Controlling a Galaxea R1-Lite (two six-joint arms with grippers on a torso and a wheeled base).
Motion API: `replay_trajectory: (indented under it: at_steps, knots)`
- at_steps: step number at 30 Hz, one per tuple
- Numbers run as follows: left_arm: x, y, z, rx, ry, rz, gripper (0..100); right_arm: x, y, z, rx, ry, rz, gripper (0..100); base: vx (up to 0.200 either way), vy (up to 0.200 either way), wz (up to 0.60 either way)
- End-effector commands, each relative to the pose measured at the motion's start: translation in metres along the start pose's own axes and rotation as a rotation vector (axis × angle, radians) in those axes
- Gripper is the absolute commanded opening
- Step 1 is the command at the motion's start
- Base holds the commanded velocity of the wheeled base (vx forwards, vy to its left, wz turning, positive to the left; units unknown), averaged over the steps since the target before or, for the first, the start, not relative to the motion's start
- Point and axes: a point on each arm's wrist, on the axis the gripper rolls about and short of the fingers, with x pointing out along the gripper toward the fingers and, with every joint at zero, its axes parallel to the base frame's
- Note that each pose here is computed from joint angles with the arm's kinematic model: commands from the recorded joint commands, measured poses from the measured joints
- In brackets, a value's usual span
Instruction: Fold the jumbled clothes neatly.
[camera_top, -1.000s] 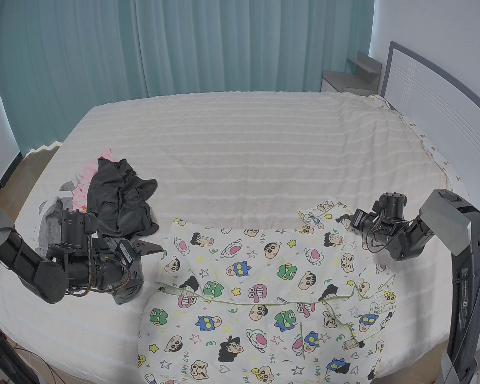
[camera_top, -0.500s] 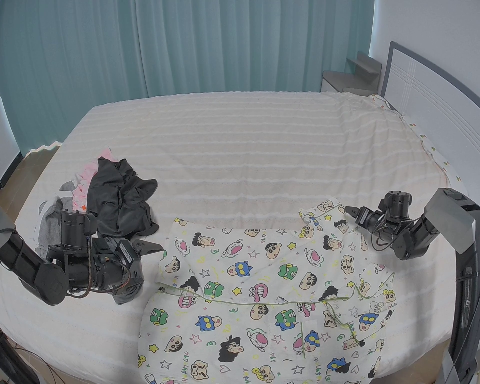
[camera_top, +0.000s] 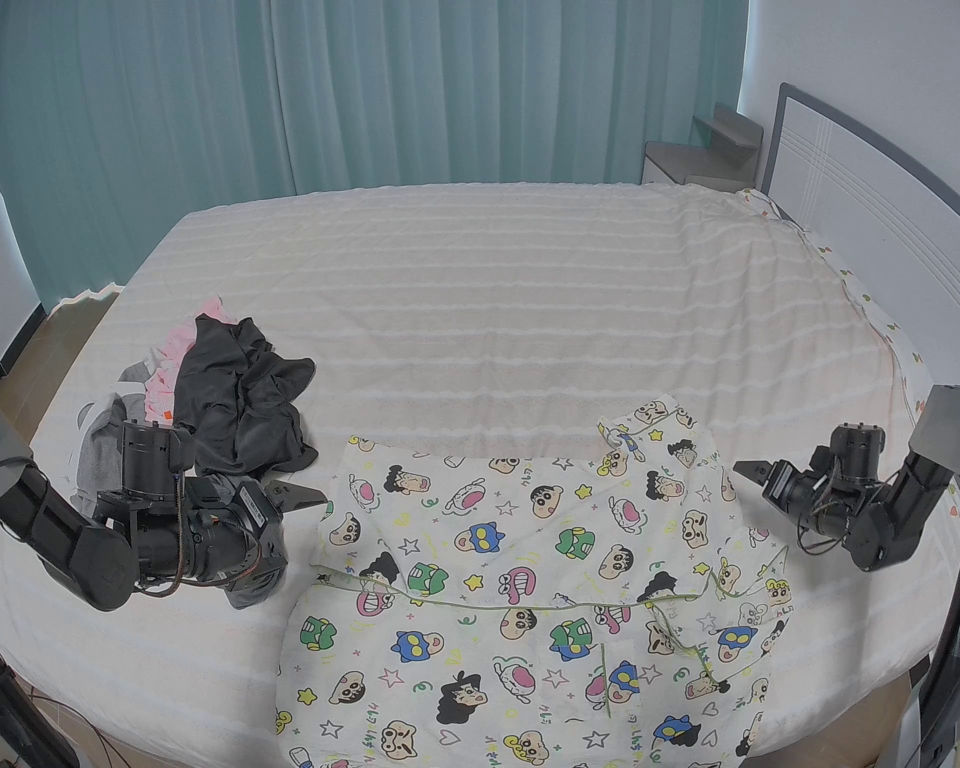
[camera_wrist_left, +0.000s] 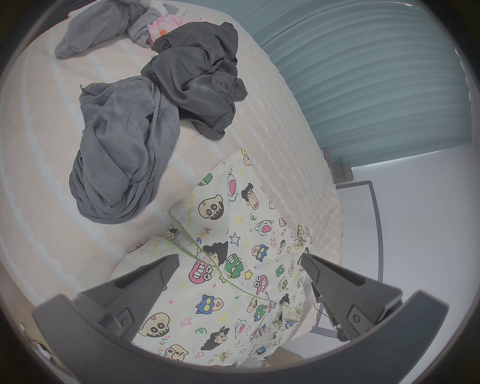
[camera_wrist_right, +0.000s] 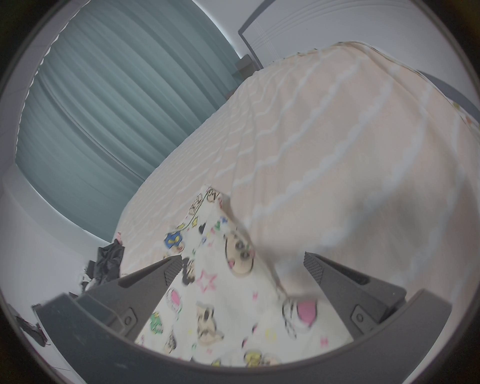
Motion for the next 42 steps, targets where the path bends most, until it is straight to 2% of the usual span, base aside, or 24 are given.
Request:
replay_trajectory:
  at_steps: [1, 12, 20, 34, 42]
  knots:
    - [0.001, 0.001, -0.002, -0.001, 0.007, 0.003, 100, -0.06, 0.005, -0.015, 0.06, -0.002, 0.074, 100, 0.0, 0.0, 0.0]
    - [0.001, 0.001, -0.003, -0.001, 0.012, 0.004, 100, -0.088, 0.006, -0.057, 0.051, 0.114, 0.13, 100, 0.0, 0.0, 0.0]
    - [0.001, 0.002, -0.003, -0.002, 0.014, 0.006, 100, -0.076, -0.002, -0.086, 0.052, 0.242, 0.087, 100, 0.0, 0.0, 0.0]
    - [0.002, 0.003, -0.004, -0.004, 0.017, 0.011, 100, -0.067, -0.018, -0.101, 0.053, 0.245, 0.02, 100, 0.0, 0.0, 0.0]
    - [0.002, 0.003, -0.004, -0.005, 0.019, 0.013, 100, -0.065, -0.019, -0.103, 0.039, 0.24, 0.019, 100, 0.0, 0.0, 0.0]
